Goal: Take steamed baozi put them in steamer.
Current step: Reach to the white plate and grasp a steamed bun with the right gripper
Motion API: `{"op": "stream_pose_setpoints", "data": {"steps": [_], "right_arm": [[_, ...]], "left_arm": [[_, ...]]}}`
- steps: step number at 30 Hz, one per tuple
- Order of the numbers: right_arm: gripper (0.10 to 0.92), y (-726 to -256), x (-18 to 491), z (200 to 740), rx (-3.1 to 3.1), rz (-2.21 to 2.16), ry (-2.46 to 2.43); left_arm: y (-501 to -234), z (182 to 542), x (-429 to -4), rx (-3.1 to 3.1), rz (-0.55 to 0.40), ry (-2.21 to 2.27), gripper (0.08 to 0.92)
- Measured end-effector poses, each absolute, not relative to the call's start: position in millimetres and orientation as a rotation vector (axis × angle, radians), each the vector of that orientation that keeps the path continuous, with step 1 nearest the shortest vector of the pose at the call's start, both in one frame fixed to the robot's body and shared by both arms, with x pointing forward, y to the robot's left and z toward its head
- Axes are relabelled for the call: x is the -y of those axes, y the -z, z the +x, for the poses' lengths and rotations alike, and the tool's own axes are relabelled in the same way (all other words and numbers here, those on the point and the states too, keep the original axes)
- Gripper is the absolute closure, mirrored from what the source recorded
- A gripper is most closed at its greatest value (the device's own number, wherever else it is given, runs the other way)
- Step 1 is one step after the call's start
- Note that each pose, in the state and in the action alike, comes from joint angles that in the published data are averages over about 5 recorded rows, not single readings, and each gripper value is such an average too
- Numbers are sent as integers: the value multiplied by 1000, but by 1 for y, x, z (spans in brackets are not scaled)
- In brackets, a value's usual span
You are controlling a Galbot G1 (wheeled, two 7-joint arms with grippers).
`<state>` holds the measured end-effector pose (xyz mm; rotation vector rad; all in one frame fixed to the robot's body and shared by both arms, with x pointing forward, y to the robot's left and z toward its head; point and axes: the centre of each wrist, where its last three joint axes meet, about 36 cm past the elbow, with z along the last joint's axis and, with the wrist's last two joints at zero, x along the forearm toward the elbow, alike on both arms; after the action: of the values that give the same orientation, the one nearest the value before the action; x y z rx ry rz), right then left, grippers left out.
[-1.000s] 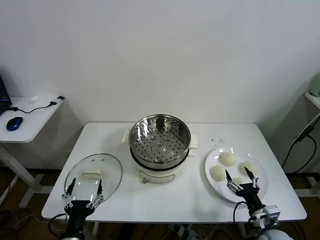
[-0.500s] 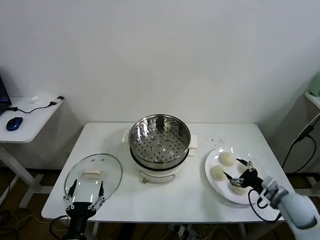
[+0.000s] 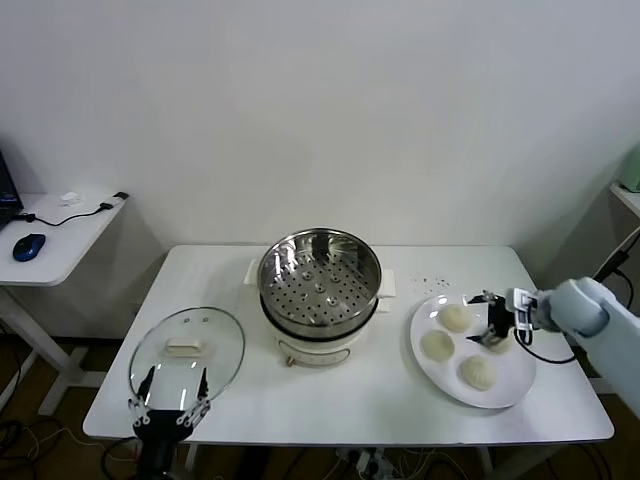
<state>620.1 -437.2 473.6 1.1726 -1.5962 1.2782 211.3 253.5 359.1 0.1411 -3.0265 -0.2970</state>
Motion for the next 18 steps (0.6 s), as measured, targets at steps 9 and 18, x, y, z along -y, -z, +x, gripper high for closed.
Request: {"op": "stream_pose_setpoints", "data": {"steps": [9,18], "right_arm": [[200,-476,415,673,1417,1172,-1322],[200,-470,395,692,1325,1182,-1315]], "left_arm": [[-358,215,-259,3013,163,307,177],[-355,218,-263,3003,175,313,177]]}}
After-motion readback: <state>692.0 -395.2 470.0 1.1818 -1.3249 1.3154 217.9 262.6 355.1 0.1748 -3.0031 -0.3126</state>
